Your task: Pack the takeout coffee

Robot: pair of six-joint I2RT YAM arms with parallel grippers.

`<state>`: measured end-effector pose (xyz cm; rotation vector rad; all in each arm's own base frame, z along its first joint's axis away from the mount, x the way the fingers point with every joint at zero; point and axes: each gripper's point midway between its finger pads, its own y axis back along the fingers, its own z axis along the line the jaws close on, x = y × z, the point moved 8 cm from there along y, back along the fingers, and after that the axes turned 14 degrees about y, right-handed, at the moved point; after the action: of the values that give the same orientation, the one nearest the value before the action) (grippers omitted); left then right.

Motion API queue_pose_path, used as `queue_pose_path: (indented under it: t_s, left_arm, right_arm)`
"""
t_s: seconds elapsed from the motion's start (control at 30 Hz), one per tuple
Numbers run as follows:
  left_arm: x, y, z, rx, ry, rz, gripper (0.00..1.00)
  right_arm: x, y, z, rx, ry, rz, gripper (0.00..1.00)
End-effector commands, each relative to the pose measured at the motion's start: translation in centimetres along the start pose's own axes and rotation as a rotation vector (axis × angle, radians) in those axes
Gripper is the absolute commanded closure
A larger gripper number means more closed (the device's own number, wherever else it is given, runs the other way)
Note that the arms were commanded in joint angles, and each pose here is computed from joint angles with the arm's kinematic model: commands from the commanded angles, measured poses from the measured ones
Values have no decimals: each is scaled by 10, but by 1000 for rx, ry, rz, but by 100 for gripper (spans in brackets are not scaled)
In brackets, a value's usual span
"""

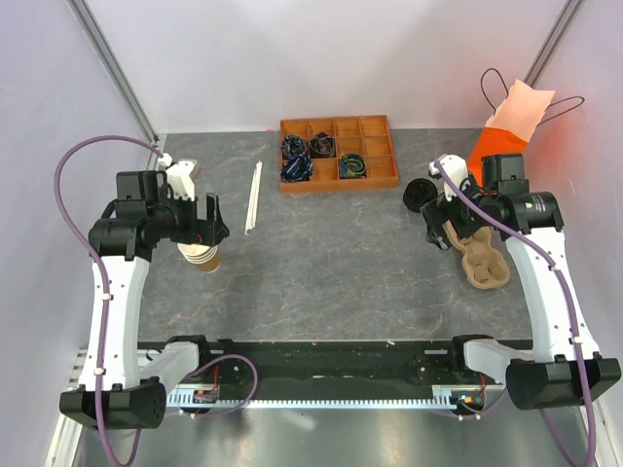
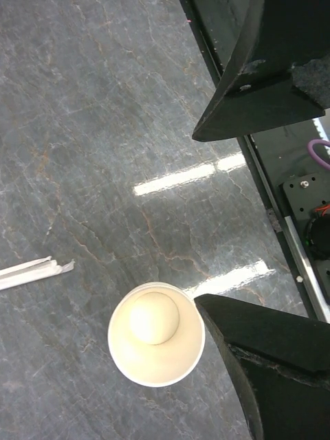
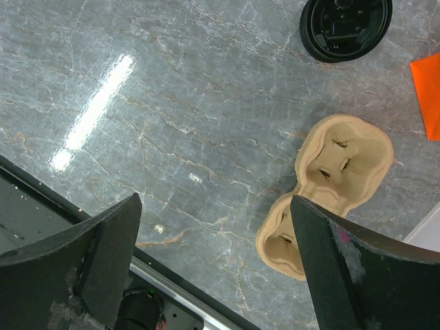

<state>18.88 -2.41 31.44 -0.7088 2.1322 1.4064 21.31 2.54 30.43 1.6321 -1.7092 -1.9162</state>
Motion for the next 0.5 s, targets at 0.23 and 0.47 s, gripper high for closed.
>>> queue_pose_path:
  t_s: [0.23,0.47]
  left_arm:
    - [-14,7,11,-85,-120,89,0]
    - [-2,3,29,-83,-242,195,0]
  right_arm:
    - [-11,-37,-16,-37,7,77,2]
    - [-18,-62,-4,-112,11,112,2]
